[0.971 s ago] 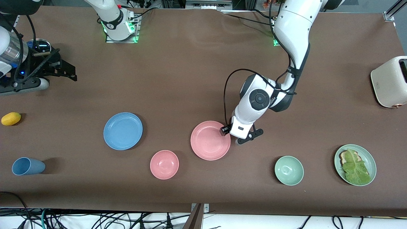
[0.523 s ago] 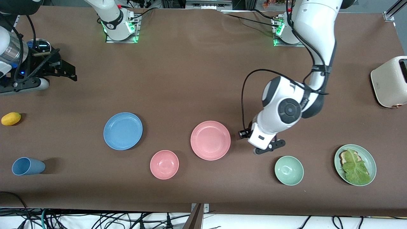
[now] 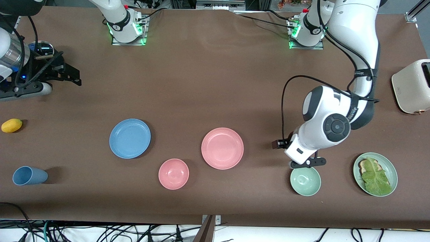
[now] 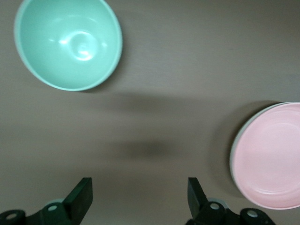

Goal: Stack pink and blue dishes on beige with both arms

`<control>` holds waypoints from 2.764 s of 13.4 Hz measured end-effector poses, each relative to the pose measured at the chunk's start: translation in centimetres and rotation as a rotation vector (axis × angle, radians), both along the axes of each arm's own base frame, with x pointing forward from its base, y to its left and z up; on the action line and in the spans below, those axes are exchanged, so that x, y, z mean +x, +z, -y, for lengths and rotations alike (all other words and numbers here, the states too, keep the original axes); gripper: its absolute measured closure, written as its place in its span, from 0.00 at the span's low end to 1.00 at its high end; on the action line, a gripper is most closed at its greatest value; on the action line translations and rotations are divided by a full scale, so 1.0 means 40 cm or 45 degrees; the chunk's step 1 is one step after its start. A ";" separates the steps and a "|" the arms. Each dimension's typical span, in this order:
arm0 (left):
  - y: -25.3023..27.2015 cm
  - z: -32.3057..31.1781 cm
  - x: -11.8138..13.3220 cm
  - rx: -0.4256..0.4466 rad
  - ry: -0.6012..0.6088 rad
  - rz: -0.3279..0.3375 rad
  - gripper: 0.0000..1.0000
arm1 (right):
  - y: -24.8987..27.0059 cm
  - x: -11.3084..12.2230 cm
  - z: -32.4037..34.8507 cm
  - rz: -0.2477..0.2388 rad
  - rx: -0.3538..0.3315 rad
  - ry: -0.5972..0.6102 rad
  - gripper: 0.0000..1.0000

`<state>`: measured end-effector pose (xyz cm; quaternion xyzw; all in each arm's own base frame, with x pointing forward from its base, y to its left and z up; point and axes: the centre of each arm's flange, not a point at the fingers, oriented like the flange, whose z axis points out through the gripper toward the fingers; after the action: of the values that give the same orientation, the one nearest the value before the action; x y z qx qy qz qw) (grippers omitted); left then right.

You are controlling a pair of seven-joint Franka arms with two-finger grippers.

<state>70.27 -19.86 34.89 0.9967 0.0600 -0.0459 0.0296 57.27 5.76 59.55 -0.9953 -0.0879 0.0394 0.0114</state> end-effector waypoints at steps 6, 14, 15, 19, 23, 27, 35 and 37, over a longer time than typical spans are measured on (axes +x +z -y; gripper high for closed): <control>0.094 -0.321 0.022 -0.020 -0.053 -0.051 0.01 | 0.000 0.000 0.000 0.000 0.000 0.000 0.00; 0.455 -0.463 -0.091 -0.023 -0.074 0.014 0.00 | 0.000 0.000 0.000 0.000 0.000 0.000 0.00; 0.505 -0.466 -0.114 -0.004 -0.078 0.031 0.00 | 0.000 0.000 0.000 0.000 0.000 0.000 0.00; 0.655 -0.490 -0.212 -0.004 -0.070 0.051 0.00 | 0.000 0.002 0.018 0.000 -0.001 -0.017 0.00; 0.659 -0.497 -0.331 -0.024 -0.080 -0.169 0.00 | 0.000 0.003 0.033 0.000 -0.002 -0.031 0.00; 0.638 -0.453 -0.346 0.033 -0.132 -0.222 0.00 | 0.000 0.003 0.039 0.000 -0.003 -0.036 0.00; 0.686 -0.455 -0.362 0.039 -0.126 -0.053 0.00 | 0.004 0.010 0.045 0.028 -0.001 -0.045 0.00; 0.676 -0.456 -0.375 0.038 -0.125 -0.049 0.00 | -0.002 0.014 0.048 0.024 -0.002 -0.047 0.00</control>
<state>55.28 -1.62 61.94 0.9977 0.0124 -0.0656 0.0111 57.81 3.84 59.49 -0.9971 -0.0696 0.0298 0.0104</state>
